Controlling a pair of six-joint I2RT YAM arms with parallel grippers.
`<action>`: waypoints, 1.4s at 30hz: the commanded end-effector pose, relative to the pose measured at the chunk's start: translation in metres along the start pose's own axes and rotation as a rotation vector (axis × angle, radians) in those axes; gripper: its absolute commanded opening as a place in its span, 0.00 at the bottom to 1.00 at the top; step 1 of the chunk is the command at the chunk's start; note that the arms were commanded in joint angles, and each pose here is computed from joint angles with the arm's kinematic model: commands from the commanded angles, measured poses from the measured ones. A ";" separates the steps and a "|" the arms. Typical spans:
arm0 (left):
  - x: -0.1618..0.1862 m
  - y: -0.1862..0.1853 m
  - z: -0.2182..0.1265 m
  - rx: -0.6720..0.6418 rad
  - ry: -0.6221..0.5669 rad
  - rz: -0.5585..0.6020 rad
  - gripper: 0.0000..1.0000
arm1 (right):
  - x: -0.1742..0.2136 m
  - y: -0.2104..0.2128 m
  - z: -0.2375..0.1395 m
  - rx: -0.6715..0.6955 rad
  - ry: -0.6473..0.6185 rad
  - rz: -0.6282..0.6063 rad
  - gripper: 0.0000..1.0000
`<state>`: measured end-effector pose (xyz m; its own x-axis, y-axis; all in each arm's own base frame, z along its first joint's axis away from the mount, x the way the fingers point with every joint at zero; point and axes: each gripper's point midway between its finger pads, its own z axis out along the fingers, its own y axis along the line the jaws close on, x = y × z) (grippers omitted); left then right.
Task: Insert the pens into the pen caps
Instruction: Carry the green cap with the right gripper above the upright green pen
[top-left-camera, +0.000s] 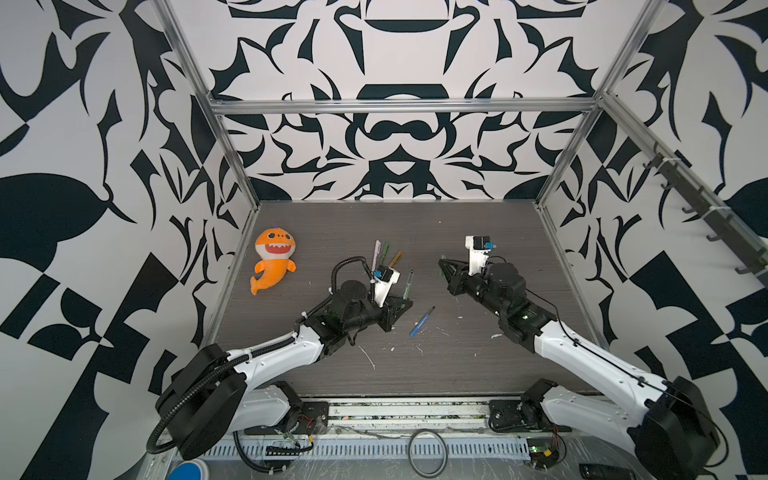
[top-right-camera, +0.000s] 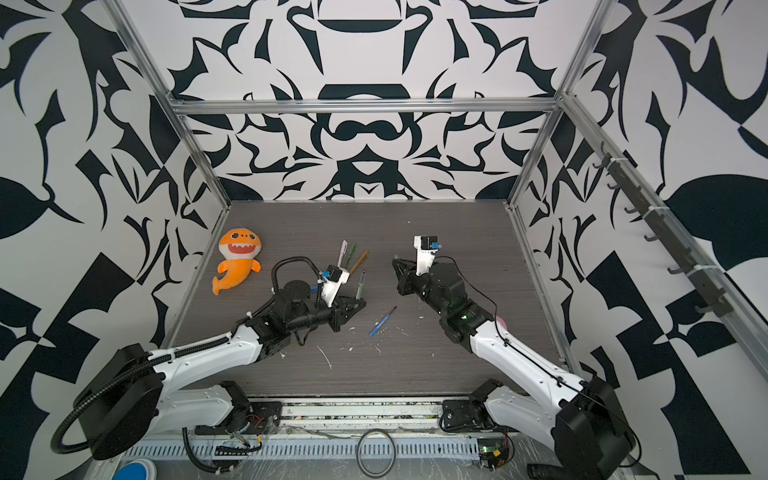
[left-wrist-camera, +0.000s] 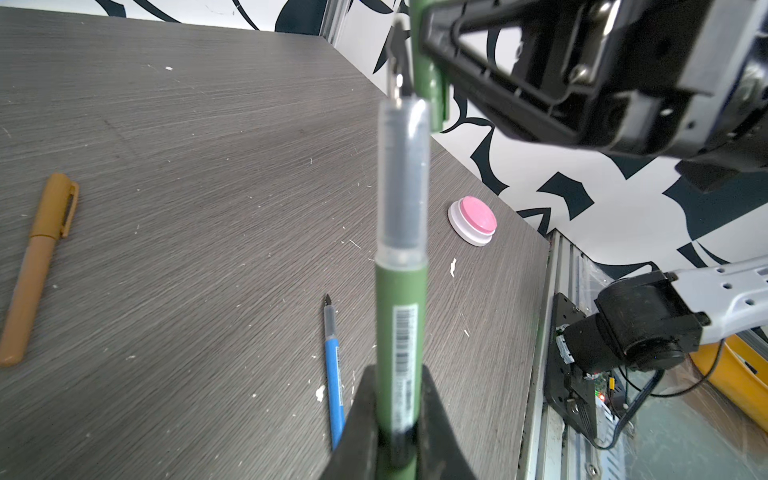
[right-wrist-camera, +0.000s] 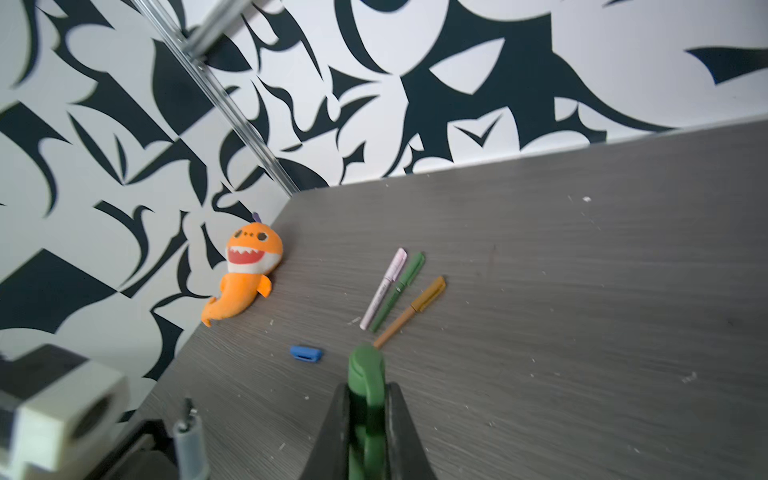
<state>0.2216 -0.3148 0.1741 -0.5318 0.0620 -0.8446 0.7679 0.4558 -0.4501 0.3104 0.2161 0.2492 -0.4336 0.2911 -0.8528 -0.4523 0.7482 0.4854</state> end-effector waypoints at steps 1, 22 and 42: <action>-0.009 -0.007 0.000 0.030 -0.031 0.000 0.06 | -0.059 0.049 -0.011 -0.192 -0.180 0.016 0.10; -0.016 -0.017 -0.010 0.059 -0.054 0.039 0.06 | -0.062 0.101 0.003 -0.385 -0.171 0.103 0.09; -0.019 -0.019 -0.012 0.060 -0.071 0.054 0.06 | -0.036 0.091 0.012 -0.363 -0.085 0.135 0.07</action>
<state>0.2151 -0.3148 0.1939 -0.4943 0.0385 -0.8684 0.7993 0.4129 -0.4367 0.2978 0.2793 0.3211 -0.4430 0.4314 -0.7859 -0.6396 0.4622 0.6143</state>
